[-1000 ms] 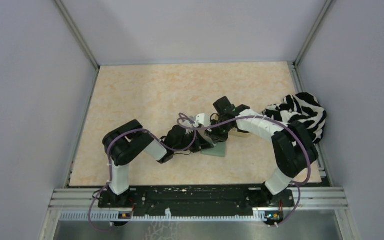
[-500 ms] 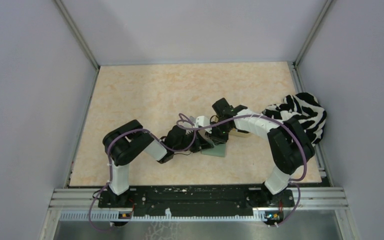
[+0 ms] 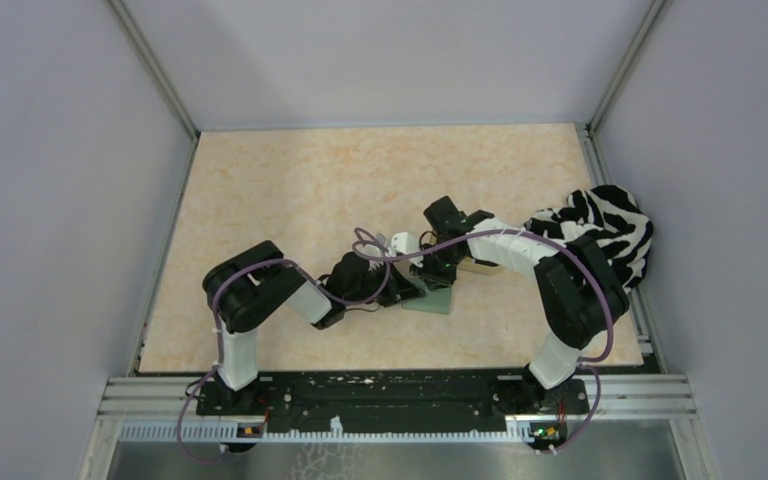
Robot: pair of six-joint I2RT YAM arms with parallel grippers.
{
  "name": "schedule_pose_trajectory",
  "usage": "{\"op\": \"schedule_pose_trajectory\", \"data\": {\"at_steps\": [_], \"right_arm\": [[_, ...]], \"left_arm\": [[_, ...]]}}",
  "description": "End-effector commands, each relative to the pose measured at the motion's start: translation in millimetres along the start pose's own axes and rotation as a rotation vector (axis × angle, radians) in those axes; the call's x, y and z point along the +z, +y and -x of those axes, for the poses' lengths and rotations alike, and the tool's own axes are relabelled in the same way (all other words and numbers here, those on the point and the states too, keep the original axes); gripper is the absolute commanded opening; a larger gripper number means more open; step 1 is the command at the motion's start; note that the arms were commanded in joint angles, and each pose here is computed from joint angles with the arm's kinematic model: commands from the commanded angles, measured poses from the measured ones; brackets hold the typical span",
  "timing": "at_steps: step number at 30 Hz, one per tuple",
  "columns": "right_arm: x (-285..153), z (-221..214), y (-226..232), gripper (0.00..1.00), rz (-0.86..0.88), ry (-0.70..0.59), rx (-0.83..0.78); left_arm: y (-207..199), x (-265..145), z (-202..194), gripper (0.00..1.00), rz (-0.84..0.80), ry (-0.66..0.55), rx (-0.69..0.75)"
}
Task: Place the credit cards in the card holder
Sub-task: Close the card holder at the center of the board.
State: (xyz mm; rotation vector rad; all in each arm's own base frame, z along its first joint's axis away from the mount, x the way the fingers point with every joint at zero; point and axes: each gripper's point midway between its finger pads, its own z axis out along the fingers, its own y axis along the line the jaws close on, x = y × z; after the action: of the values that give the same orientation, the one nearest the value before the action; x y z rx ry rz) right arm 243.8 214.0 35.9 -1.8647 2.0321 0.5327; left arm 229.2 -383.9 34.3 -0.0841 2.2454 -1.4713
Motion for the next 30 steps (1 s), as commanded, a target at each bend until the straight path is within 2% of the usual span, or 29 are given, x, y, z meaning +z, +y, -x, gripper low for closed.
{"op": "schedule_pose_trajectory", "data": {"at_steps": [1, 7, 13, 23, 30], "right_arm": [[1.3, 10.3, 4.9, 0.19, 0.021, -0.026, -0.015], [-14.4, 20.9, 1.3, 0.23, 0.010, -0.098, -0.003], [-30.6, 29.3, 3.1, 0.39, -0.037, -0.173, -0.064], [-18.3, 17.9, 1.4, 0.47, -0.070, -0.116, -0.104], [-21.0, 18.6, -10.5, 0.53, -0.168, -0.115, -0.164]], "left_arm": [[6.5, -9.2, -2.1, 0.00, 0.038, -0.002, 0.011], [1.1, -14.4, 4.4, 0.02, 0.057, -0.019, 0.056], [14.0, -11.3, 2.2, 0.00, 0.109, -0.001, 0.061], [24.7, -7.8, -0.7, 0.00, 0.129, 0.007, 0.045], [30.1, -6.8, -2.8, 0.00, 0.140, 0.012, 0.037]]}}
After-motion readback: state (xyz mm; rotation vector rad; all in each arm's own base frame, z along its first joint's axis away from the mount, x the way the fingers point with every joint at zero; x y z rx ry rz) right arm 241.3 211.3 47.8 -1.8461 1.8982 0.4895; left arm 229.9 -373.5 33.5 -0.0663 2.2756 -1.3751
